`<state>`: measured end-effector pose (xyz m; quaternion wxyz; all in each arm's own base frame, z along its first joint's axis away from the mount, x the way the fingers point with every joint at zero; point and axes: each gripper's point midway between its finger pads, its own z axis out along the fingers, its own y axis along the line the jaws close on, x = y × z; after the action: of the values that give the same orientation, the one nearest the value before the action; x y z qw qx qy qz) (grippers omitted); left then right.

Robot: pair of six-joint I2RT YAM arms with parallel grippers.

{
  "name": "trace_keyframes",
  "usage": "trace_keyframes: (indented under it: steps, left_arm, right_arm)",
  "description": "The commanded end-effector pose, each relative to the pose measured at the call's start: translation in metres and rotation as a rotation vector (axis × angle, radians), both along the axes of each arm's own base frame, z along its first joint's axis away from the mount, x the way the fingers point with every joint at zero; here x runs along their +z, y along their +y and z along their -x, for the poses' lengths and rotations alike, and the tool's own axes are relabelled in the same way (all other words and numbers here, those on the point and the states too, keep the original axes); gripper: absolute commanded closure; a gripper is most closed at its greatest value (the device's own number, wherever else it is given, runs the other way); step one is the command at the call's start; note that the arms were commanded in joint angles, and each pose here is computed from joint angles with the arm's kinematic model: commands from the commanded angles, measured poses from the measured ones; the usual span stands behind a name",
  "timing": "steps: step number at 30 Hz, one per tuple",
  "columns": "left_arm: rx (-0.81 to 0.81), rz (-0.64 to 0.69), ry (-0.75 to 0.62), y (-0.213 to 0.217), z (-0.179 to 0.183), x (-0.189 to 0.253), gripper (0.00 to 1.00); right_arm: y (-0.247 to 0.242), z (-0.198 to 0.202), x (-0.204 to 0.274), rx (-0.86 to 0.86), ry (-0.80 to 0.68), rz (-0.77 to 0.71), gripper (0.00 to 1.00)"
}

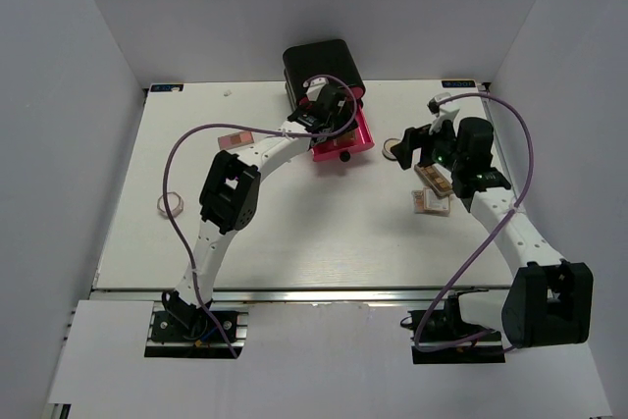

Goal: Organize the makeup

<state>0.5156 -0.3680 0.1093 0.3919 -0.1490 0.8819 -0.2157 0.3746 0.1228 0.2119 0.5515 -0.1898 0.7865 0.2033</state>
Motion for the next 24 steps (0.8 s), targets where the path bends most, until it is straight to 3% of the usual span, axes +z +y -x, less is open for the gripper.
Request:
trace_keyframes:
  steps: [1,2,7,16,24]
  left_arm:
    - [-0.003,0.079,-0.043,-0.013,-0.004,0.036,0.23]
    - [-0.003,0.088,-0.047,-0.015,-0.004,0.038,0.02]
    - [-0.030,0.107,-0.064,-0.021,-0.003,0.048,0.02]
    - [-0.112,0.150,-0.168,-0.022,0.011,0.111,0.02]
    - [-0.130,-0.028,-0.354,0.034,0.043,0.173,0.02]
  right_arm:
    - [-0.007,0.000,0.010,-0.014,-0.062,0.024,0.11]
    - [-0.009,0.000,0.009,-0.023,-0.059,0.035,0.11]
    - [-0.022,-0.002,-0.008,-0.036,-0.059,0.138,0.11]
    - [-0.066,-0.036,-0.067,-0.096,0.213,0.341,0.13]
    - [-0.100,-0.049,-0.110,-0.048,0.358,0.549,0.11]
